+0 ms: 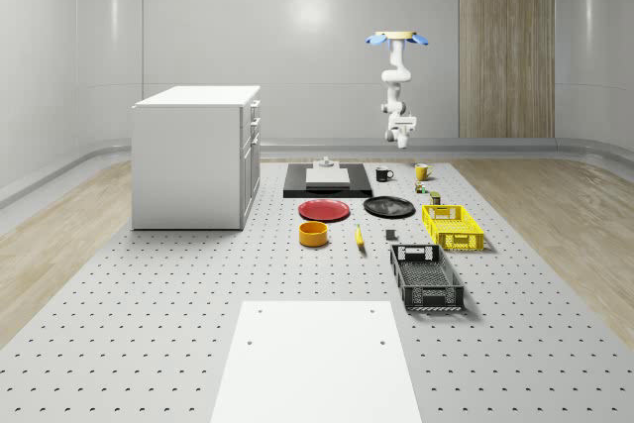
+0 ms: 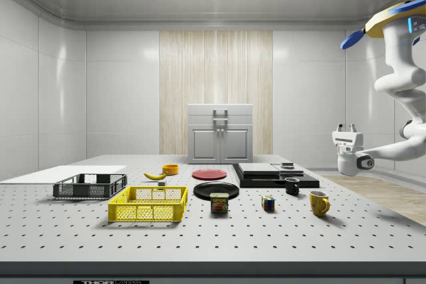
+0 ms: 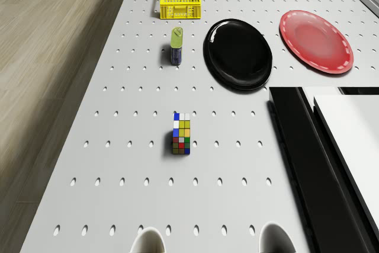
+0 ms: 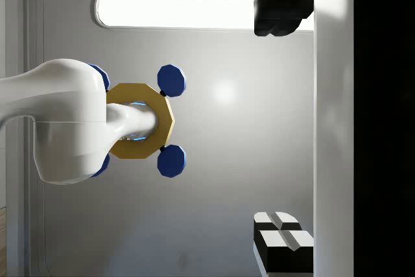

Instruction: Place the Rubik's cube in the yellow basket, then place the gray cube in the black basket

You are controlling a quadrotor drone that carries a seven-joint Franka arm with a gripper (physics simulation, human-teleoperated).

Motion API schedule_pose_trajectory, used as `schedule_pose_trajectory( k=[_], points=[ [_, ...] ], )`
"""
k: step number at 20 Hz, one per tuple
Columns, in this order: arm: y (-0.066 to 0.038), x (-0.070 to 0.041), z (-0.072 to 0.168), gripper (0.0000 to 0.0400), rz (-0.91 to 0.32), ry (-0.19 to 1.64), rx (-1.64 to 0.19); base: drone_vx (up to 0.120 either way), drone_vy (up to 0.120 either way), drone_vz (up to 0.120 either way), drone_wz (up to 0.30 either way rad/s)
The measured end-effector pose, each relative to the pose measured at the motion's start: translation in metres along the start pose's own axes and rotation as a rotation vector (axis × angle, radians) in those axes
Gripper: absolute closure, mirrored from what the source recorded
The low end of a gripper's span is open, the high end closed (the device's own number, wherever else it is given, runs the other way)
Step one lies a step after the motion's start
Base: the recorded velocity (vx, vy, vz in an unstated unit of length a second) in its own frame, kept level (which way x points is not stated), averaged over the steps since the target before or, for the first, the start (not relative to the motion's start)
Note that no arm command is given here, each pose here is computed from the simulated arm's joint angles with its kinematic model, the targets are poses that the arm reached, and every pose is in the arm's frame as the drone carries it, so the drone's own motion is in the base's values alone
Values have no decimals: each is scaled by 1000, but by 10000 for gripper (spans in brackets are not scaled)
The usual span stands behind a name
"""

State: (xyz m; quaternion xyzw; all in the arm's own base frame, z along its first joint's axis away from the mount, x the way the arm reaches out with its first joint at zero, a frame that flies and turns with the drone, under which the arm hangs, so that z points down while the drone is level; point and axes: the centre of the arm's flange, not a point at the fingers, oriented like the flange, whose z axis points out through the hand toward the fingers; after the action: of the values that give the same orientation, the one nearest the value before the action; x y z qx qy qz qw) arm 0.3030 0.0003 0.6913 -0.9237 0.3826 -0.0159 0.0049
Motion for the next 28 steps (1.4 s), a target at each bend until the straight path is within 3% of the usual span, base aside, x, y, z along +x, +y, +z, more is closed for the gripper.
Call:
schedule_pose_trajectory(
  k=[7, 12, 19, 24, 28],
  points=[
    [0, -1, 0, 0, 0, 9, -1, 120, 17, 0, 0],
    [-1, -2, 0, 0, 0, 21, -8, 120, 112, 0, 0],
    [-4, -6, 0, 0, -1, 63, -43, 120, 0, 0, 0],
    [-11, -14, 2, 0, -2, 139, -114, 120, 0, 0, 0],
    [-23, -26, 6, 0, -4, 264, -235, 120, 0, 0, 0]
  ],
)
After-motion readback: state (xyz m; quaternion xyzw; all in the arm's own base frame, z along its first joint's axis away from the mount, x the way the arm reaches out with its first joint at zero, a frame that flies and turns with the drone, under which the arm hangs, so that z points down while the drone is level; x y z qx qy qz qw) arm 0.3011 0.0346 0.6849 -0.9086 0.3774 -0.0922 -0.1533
